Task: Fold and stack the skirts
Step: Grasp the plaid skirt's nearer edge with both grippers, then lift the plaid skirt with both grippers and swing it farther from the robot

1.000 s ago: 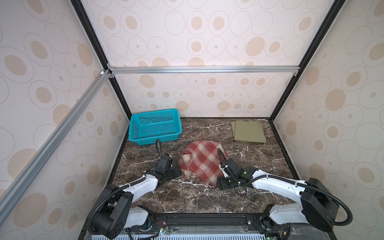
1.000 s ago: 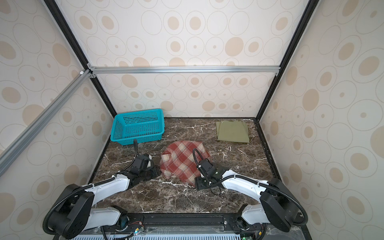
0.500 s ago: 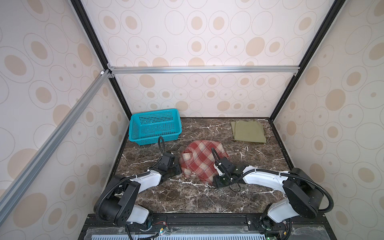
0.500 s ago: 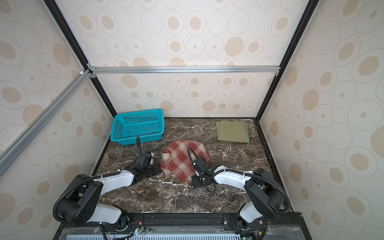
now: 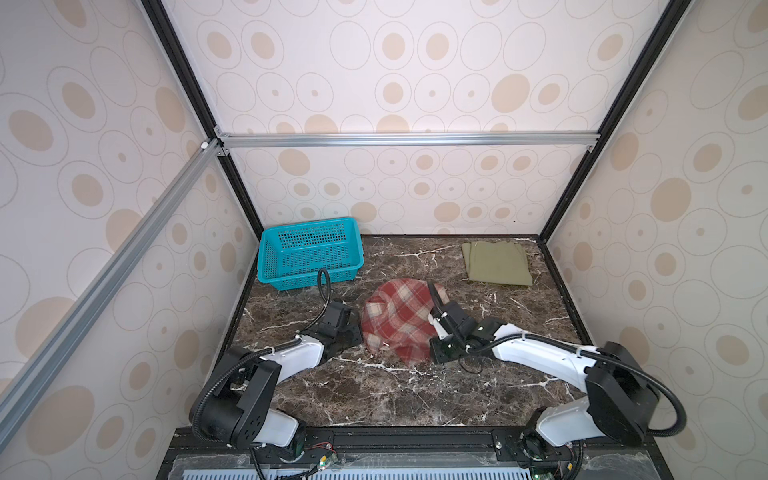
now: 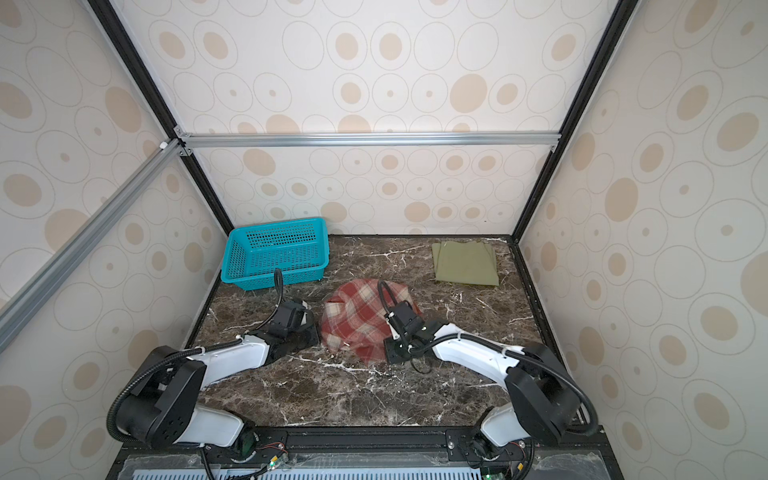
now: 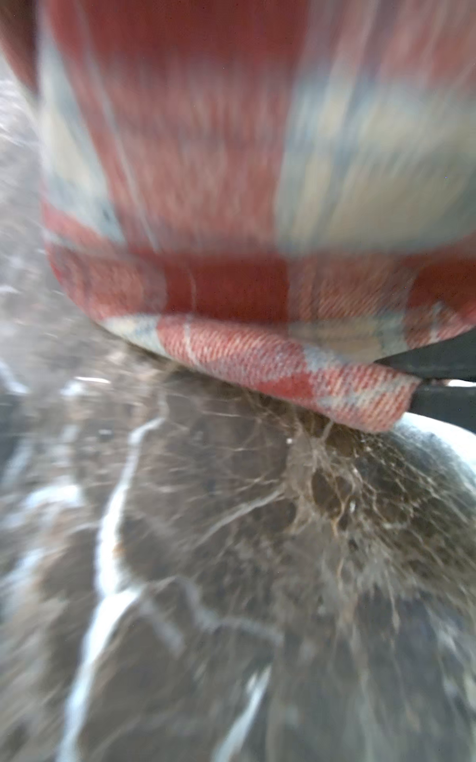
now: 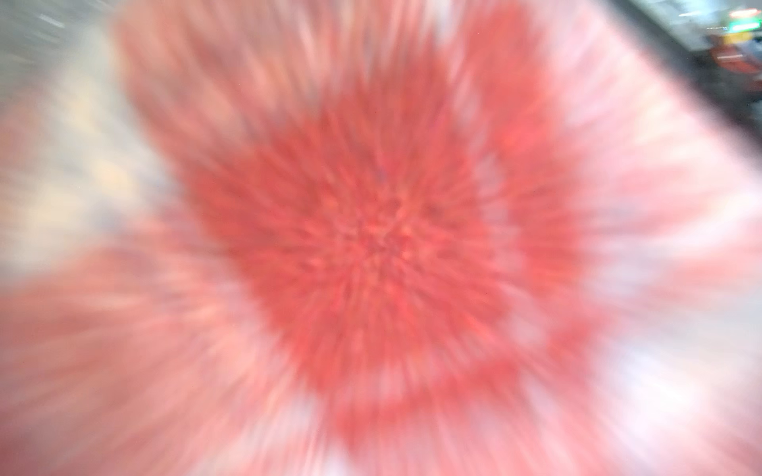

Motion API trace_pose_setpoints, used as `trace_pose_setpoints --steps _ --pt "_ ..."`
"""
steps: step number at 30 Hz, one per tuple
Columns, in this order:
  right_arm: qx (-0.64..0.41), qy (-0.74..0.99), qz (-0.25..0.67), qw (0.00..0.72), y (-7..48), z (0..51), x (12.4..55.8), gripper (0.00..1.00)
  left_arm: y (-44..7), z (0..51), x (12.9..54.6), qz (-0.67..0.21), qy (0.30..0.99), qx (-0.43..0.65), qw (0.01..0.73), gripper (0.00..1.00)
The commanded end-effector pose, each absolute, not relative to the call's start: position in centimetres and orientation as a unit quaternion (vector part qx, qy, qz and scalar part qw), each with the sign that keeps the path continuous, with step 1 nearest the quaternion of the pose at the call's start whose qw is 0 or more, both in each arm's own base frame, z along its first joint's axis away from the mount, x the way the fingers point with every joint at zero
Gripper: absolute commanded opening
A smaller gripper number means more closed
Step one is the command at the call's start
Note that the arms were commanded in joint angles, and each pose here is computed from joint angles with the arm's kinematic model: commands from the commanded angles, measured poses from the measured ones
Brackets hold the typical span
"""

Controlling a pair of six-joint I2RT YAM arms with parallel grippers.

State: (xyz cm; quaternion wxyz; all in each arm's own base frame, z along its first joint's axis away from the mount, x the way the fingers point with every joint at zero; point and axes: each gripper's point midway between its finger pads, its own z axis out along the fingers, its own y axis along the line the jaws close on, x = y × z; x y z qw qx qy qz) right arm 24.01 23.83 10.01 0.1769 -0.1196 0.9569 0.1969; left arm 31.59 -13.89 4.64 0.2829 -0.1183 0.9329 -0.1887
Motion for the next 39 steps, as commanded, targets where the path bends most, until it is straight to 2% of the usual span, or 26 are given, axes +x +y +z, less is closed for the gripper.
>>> trace_pose_setpoints --steps 1,7,12,16,24,30,34,39 --pt "-0.107 0.936 0.232 0.243 22.6 16.9 26.1 0.00 -13.0 10.8 34.6 -0.178 0.913 -0.115 0.349 0.00" --pt "-0.112 0.901 0.230 0.349 19.8 26.0 28.5 0.00 -10.4 21.7 37.5 -0.187 0.860 -0.135 0.455 0.00" --pt "-0.109 0.877 0.239 0.403 18.9 30.8 29.3 0.00 -7.9 29.8 38.2 -0.193 0.812 -0.154 0.529 0.00" --pt "-0.112 0.863 0.246 0.427 18.5 33.4 28.9 0.00 -7.1 34.2 37.5 -0.191 0.788 -0.152 0.565 0.00" --pt "-0.120 0.843 0.259 0.455 17.2 37.1 26.1 0.00 -6.4 38.6 35.0 -0.202 0.759 -0.149 0.601 0.00" --pt "-0.128 0.851 0.280 0.426 17.6 36.7 24.8 0.00 -7.1 41.1 34.0 -0.221 0.752 -0.124 0.609 0.00" --pt "-0.125 0.863 0.265 0.411 17.7 35.2 27.1 0.00 -7.9 40.3 35.8 -0.229 0.759 -0.119 0.598 0.00" --pt "-0.096 0.850 0.299 0.423 16.5 35.1 32.6 0.00 -8.8 40.1 39.4 -0.231 0.757 -0.116 0.601 0.00"
